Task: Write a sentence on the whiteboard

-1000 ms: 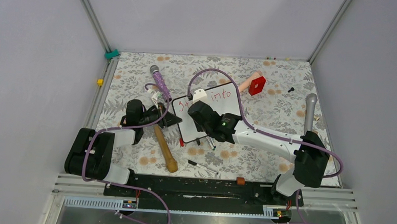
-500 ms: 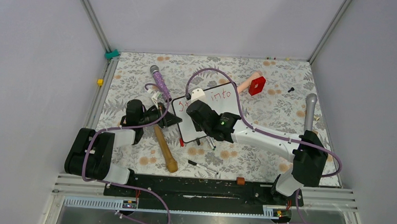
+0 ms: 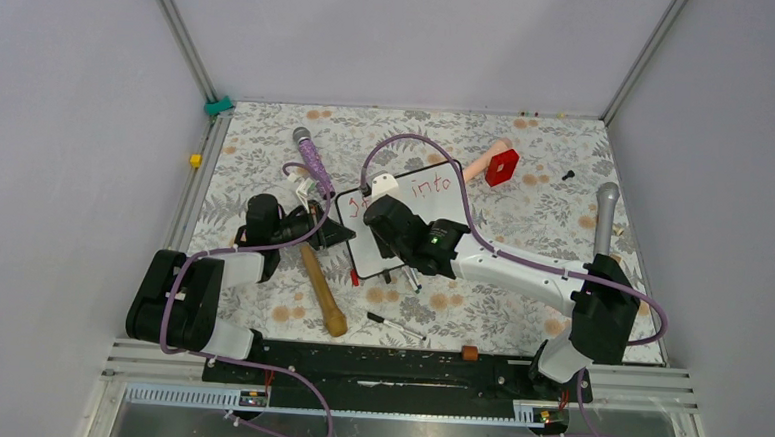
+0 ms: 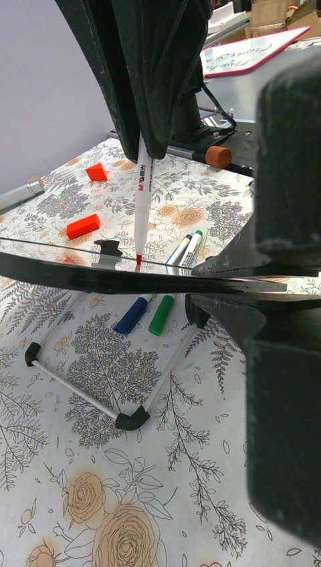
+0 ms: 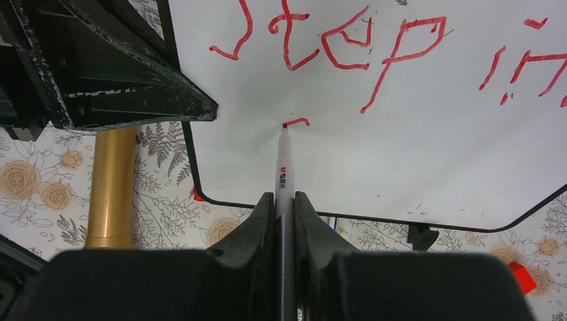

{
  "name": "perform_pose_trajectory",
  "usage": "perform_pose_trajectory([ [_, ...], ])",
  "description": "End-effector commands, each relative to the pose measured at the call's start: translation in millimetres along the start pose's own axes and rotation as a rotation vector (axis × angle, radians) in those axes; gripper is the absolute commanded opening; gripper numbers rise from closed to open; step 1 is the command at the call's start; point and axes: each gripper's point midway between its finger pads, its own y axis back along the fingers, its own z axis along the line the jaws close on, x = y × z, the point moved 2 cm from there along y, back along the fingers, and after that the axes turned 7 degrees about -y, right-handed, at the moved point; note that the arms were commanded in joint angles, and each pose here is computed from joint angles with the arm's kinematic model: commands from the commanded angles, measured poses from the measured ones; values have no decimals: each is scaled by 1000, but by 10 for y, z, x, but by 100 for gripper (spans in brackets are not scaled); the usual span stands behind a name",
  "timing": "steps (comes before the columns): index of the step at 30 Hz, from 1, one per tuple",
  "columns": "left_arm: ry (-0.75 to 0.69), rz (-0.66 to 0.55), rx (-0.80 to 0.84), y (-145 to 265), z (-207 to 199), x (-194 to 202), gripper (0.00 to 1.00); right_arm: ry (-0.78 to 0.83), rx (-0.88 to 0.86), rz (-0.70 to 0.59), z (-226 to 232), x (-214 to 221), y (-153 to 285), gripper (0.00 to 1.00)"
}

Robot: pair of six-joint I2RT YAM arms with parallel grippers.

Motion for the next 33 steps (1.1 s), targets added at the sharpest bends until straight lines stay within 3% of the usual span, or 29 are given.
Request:
perform_pose_trajectory([
  [1, -33, -27, -76, -5, 121, -92, 0, 21, 7, 3, -8, 14, 31, 0],
  [19, -31, -27, -80, -2, 127, -94, 0, 58, 102, -4, -193, 49, 37, 0],
  [33, -32, -26, -80, -3, 125, -94, 0, 71, 49, 49, -128, 179, 26, 0],
])
